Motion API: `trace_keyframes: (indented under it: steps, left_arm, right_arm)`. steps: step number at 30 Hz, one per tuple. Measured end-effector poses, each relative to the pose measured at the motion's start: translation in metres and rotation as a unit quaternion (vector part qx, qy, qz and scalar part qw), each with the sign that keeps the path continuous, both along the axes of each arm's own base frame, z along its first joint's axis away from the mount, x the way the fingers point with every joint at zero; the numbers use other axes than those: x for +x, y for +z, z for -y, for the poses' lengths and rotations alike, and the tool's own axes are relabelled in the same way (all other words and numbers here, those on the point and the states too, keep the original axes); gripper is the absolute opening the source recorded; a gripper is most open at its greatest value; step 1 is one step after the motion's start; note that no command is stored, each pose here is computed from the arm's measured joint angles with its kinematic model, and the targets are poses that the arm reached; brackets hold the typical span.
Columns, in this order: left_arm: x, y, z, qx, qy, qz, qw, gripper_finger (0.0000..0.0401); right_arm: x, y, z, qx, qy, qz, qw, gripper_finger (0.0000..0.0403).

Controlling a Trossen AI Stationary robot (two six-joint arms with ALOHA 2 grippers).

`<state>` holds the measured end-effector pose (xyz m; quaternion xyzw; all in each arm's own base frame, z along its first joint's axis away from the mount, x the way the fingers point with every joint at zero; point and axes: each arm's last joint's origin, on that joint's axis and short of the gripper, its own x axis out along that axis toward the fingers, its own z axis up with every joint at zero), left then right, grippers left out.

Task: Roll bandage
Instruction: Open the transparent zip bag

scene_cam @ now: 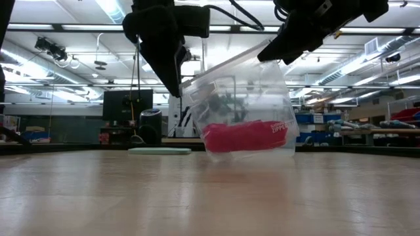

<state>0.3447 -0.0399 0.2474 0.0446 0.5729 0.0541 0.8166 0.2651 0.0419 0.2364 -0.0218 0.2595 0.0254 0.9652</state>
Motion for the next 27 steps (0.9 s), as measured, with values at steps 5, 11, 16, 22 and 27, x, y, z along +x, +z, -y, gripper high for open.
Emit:
trace_keyframes:
  steps: [5,11,16,22,27]
  left_arm:
    - [0.0,0.001,0.012,0.02,-0.011,0.014,1.0,0.0155]
    - [-0.002,0.002,0.029,0.049,-0.014,0.026,0.998,0.0142]
    - [-0.002,0.004,0.047,0.065,-0.021,0.062,0.996,0.0135]
    - [0.004,-0.003,0.075,0.065,-0.032,0.162,0.984,0.0135]
    - [0.008,-0.018,0.095,0.027,-0.043,0.282,0.958,0.0135]
  right_arm:
    - [-0.001,-0.001,0.0,0.0,-0.001,-0.007,1.0,0.0]
    - [-0.004,-0.002,0.0,0.005,-0.004,-0.021,1.0,0.0]
    - [-0.012,0.0,-0.004,0.016,0.002,-0.038,0.999,0.0]
    - [-0.027,0.007,-0.009,0.041,0.006,-0.057,0.998,0.0]
    - [-0.038,0.01,-0.013,0.042,-0.022,-0.071,0.996,0.0]
